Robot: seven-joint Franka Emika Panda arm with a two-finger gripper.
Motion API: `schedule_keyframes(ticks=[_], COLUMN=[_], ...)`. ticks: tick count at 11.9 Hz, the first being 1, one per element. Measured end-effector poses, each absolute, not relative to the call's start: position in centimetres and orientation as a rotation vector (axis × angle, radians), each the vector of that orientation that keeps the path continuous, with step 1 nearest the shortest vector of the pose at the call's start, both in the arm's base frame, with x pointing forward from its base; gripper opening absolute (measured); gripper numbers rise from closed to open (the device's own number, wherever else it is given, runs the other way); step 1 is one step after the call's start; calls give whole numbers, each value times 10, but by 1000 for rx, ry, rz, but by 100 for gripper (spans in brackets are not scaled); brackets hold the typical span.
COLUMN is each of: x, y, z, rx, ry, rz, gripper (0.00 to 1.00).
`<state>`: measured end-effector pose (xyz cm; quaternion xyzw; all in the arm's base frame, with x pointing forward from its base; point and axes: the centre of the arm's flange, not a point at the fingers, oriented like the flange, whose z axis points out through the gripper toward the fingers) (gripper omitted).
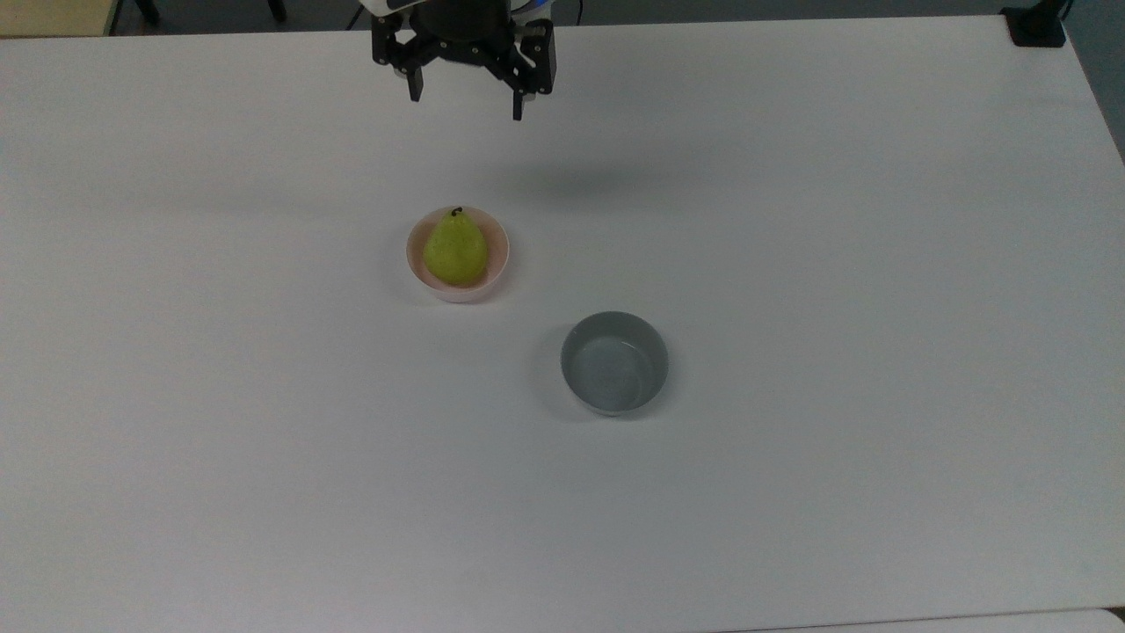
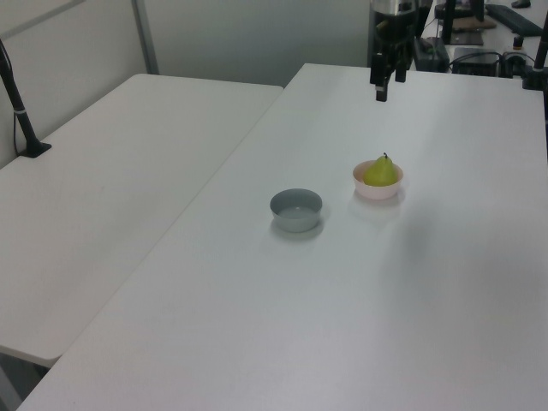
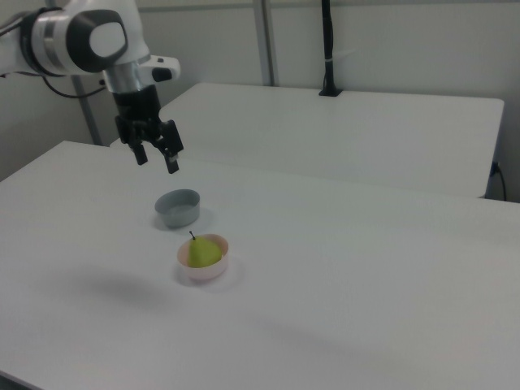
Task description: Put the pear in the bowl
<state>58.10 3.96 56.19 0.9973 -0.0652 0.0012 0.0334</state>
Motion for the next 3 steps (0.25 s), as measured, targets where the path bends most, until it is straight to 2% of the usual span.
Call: schedule_keyframes(ticks=[3], x=[572], y=[45], z=[574], rx=[3081], ry=[-156], rz=[-1], gripper=[100])
